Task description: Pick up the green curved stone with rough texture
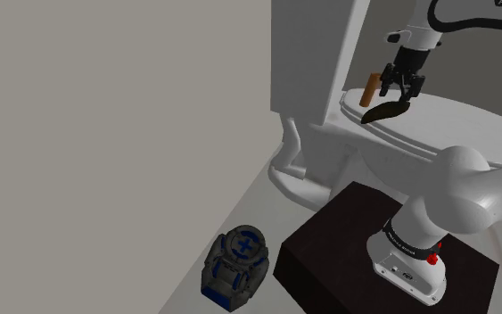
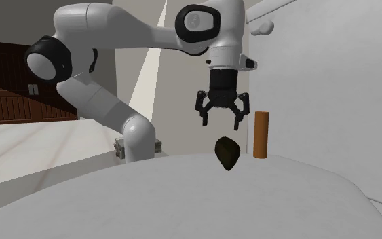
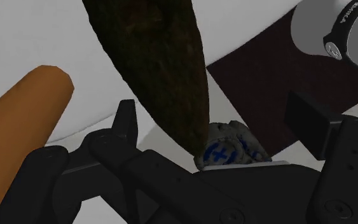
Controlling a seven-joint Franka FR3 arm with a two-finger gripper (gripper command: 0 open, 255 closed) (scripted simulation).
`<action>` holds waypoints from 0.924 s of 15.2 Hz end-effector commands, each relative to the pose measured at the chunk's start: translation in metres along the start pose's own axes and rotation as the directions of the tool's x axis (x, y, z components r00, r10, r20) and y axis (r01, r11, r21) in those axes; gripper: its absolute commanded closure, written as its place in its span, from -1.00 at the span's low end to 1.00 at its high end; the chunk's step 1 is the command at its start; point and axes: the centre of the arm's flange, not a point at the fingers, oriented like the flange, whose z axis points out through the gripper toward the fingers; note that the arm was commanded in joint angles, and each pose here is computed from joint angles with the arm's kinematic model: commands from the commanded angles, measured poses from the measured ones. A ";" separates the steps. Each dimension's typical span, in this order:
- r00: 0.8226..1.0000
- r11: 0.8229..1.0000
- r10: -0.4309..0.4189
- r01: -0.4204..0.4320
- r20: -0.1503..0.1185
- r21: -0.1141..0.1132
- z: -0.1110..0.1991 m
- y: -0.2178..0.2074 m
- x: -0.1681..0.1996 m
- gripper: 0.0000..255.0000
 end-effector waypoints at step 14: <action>0.992 0.992 -0.129 0.129 -0.004 -0.004 0.045 0.028 -0.016 1.00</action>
